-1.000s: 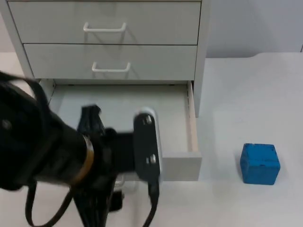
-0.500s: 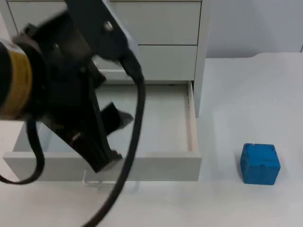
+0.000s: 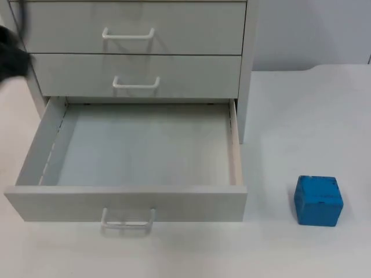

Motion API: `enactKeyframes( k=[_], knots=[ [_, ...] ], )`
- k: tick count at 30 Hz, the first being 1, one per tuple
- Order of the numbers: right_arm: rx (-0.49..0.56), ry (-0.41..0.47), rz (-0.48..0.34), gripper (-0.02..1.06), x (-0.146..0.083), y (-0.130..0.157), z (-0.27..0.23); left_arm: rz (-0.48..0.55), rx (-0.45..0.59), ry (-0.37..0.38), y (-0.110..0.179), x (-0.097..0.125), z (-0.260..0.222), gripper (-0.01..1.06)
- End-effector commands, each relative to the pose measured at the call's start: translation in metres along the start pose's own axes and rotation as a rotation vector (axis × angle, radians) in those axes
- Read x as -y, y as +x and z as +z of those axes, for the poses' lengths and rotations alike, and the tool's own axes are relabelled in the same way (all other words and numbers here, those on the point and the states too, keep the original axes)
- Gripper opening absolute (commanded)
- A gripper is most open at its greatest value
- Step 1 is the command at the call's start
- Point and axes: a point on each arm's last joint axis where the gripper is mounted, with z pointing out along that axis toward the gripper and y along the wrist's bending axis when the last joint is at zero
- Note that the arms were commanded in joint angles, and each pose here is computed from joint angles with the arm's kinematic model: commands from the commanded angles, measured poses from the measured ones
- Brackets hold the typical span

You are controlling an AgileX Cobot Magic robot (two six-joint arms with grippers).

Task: Open the drawer with the left hand, place the block into the drawer with the right hand, then close the drawer with the left hand.

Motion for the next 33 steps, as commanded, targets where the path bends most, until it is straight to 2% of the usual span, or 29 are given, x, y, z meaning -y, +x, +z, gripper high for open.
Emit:
enactKeyframes(
  k=[1, 3, 7, 11, 14, 18, 21, 26, 33],
  knots=[
    [0.007, 0.001, -0.002, 1.05, 0.0, 0.0, -0.001, -0.117, -0.031, -0.056, -0.001, -0.017, -0.011, 0.62],
    [0.007, 0.001, -0.002, 1.05, 0.0, 0.0, -0.001, -0.14, -0.054, -0.082, -0.001, -0.024, -0.018, 0.62],
    [0.007, 0.001, -0.002, 1.05, 0.0, 0.0, -0.001, -0.22, -0.167, -0.166, 0.007, -0.043, -0.036, 0.62],
    [0.007, 0.0, 0.001, 1.05, 0.0, 0.0, -0.001, -0.249, -0.206, -0.158, 0.013, -0.047, -0.048, 0.62],
    [0.005, 0.0, 0.007, 1.05, 0.0, 0.0, -0.001, -0.268, -0.189, -0.157, 0.014, -0.05, -0.057, 0.62],
    [-0.001, 0.0, 0.007, 1.05, 0.0, 0.001, -0.001, -0.315, -0.089, -0.19, 0.014, -0.054, -0.085, 0.62],
    [-0.001, 0.0, 0.007, 1.05, 0.0, 0.001, -0.001, -0.324, -0.057, -0.188, 0.016, -0.053, -0.096, 0.62],
    [-0.019, -0.011, 0.013, 1.05, -0.001, 0.002, -0.001, -0.303, -0.036, -0.17, 0.023, -0.048, -0.117, 0.62],
    [-0.031, -0.026, 0.019, 1.05, -0.002, 0.003, -0.001, -0.22, -0.023, -0.133, 0.038, -0.039, -0.145, 0.62]
  ],
)
